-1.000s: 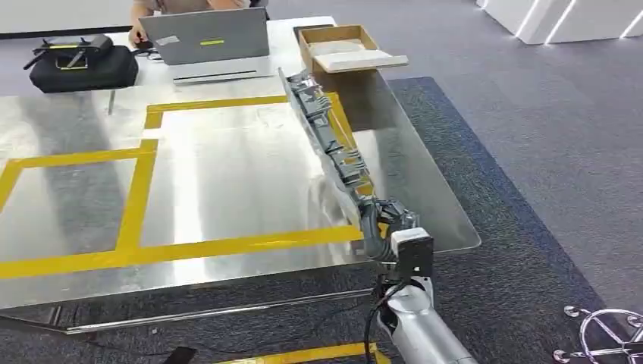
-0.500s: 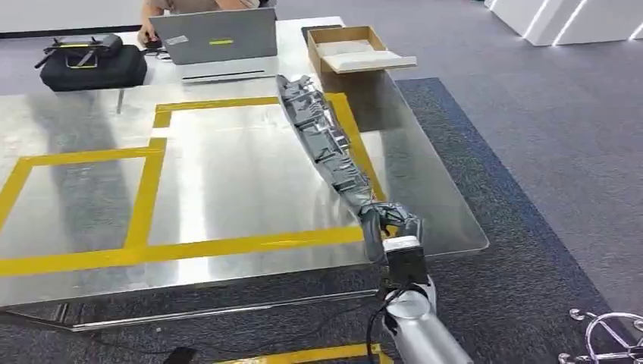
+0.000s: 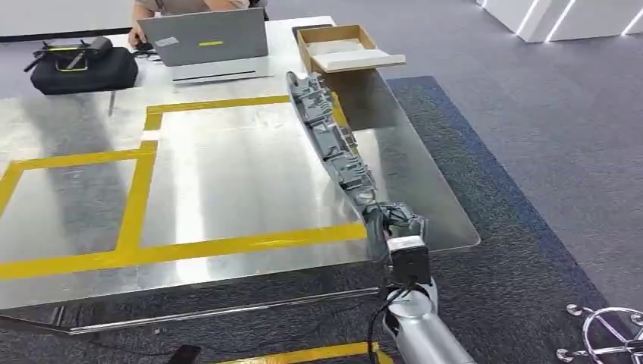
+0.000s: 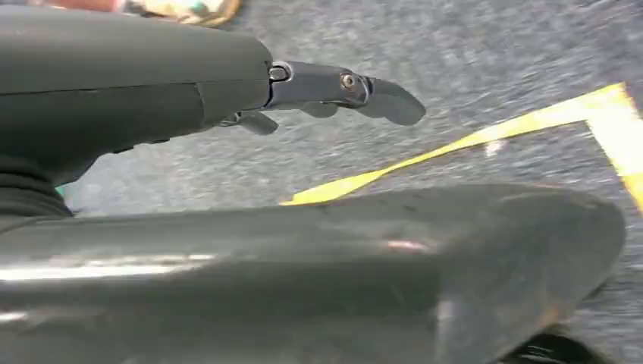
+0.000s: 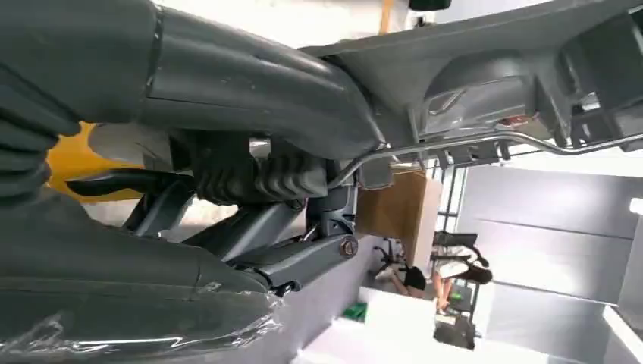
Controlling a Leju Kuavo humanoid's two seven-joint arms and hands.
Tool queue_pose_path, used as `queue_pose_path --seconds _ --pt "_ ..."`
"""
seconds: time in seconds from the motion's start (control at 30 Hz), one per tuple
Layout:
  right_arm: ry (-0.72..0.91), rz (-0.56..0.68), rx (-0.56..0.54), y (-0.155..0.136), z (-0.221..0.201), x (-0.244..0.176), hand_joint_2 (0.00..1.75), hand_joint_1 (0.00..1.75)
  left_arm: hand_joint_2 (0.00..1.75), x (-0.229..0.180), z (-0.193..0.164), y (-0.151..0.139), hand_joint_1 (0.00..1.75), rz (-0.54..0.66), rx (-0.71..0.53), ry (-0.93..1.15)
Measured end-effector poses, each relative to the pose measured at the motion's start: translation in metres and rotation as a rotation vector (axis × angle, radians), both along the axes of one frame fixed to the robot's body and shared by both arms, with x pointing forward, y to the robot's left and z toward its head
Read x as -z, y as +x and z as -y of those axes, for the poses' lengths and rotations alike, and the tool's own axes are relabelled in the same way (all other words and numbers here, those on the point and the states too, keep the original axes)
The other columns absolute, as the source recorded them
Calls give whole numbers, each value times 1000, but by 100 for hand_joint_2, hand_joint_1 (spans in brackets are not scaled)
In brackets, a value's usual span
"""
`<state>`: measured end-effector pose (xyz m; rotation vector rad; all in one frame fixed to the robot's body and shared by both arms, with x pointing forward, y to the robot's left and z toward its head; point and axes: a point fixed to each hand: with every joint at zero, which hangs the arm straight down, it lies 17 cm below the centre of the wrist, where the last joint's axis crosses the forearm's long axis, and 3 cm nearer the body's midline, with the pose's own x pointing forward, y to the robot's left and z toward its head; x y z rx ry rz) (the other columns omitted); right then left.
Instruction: Take the parts from the cabinet and place them on the table.
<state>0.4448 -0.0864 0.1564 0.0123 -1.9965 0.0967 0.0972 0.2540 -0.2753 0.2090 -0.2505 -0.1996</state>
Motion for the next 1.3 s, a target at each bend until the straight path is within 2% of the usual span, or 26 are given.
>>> queue_pose_path --seconds 0.17,0.33,0.37,0.4,0.63,0.67,0.83,0.87,1.3 --pt "-5 -4 17 -3 4 5 175 175 0 -4 1 15 0 87 -28 -26" --pt "-14 -10 38 -8 11 14 175 175 0 -9 0 28 0 174 13 -10" --pt "-17 -6 40 -8 12 13 175 0 0 -10 0 29 0 182 18 -7" --pt "-18 -4 40 -8 12 12 175 0 175 -10 0 30 0 187 24 -5" --pt "-25 -24 50 -14 14 22 175 0 175 -11 -8 33 0 193 47 38" --pt "-26 -24 55 -14 15 22 175 0 0 -11 -9 33 0 189 36 42" --pt "-28 -48 55 -17 17 30 175 0 0 -8 -9 24 0 146 8 30" --pt "-29 -49 55 -18 17 31 175 0 175 -8 -10 24 0 144 6 30" --pt "-33 -54 46 -19 15 32 175 0 175 -7 -13 23 0 128 16 40"
